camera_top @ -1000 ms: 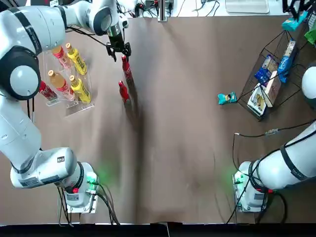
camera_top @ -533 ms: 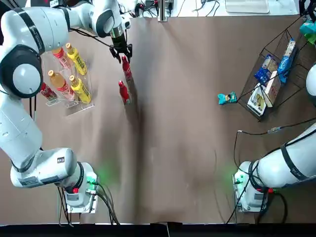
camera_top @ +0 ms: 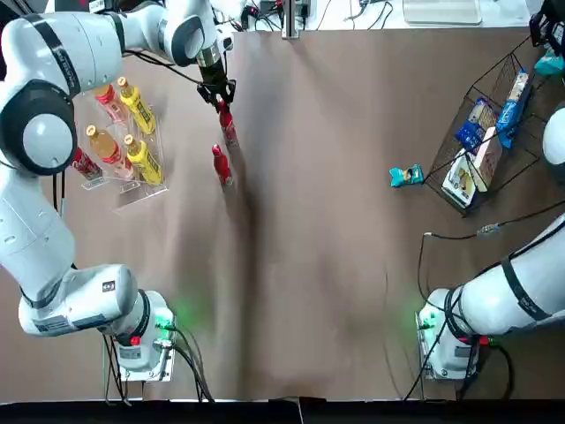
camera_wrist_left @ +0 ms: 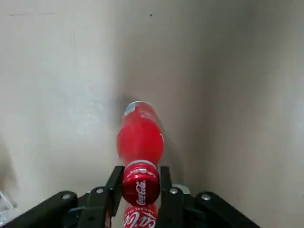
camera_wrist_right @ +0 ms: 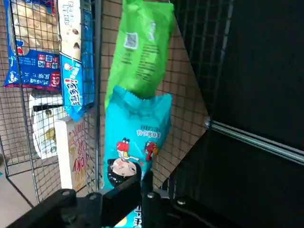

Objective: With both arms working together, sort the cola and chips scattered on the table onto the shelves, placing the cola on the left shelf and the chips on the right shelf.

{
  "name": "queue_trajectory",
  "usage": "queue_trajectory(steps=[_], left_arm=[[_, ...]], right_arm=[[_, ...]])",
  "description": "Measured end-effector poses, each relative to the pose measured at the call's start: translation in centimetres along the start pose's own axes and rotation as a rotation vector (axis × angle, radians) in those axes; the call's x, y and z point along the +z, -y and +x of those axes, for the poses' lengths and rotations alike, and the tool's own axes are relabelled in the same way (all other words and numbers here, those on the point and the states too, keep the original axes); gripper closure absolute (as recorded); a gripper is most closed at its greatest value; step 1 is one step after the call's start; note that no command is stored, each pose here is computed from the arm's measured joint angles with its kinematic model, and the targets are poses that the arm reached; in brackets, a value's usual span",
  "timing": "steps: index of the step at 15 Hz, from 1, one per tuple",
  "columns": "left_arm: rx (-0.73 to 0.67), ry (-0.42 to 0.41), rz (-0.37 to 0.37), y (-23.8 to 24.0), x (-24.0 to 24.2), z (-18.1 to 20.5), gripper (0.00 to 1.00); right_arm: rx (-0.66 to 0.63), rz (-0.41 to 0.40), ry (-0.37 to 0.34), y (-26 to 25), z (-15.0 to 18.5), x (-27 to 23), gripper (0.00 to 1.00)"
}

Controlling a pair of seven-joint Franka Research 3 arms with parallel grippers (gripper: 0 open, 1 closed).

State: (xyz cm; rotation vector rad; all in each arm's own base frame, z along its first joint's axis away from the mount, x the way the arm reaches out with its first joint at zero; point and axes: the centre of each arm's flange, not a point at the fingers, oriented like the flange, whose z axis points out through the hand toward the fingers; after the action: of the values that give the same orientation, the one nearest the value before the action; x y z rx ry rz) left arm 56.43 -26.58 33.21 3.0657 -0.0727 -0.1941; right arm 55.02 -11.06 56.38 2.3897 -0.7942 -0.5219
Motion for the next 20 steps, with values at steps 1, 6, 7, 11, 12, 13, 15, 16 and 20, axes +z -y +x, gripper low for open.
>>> queue_trajectory(steps=[1, 6, 7, 11, 12, 13, 15, 16, 20], left_arm=[[0.000, -0.001, 0.001, 0.0, 0.0, 0.0, 0.66], [-0.027, -0.009, 0.010, 0.1, -0.1, 0.1, 0.68], [-0.035, -0.017, 0.018, 0.3, -0.3, 0.3, 0.68], [-0.095, -0.017, 0.075, 4.0, -4.3, 1.0, 0.68], [-0.124, 0.055, 0.146, 6.5, -8.1, 0.3, 0.68], [-0.129, 0.089, 0.178, 7.7, -10.2, -0.1, 0.68], [-0.116, 0.147, 0.229, 10.0, -13.9, -0.9, 0.68], [-0.102, 0.180, 0.251, 11.4, -15.3, -1.3, 0.68], [-0.028, 0.223, 0.247, 20.3, -19.9, -2.7, 0.68]], right_arm=[[-0.005, -0.005, 0.000, 0.5, 0.3, 0.4, 0.95], [-0.009, -0.033, -0.002, 1.2, 0.8, 1.0, 0.82], [-0.010, -0.035, -0.005, 1.3, 0.8, 0.9, 0.81], [-0.019, -0.036, -0.018, 1.7, 0.5, 0.4, 0.73], [-0.032, -0.037, -0.032, 2.3, 0.0, -0.2, 0.65], [-0.037, -0.041, -0.039, 2.6, -0.2, -0.4, 0.65], [-0.041, -0.060, -0.054, 2.9, -0.5, -0.8, 0.65], [-0.053, -0.072, -0.061, 2.7, -0.4, -0.8, 0.65], [-0.130, -0.056, -0.074, 2.8, -0.8, -1.7, 0.65]])
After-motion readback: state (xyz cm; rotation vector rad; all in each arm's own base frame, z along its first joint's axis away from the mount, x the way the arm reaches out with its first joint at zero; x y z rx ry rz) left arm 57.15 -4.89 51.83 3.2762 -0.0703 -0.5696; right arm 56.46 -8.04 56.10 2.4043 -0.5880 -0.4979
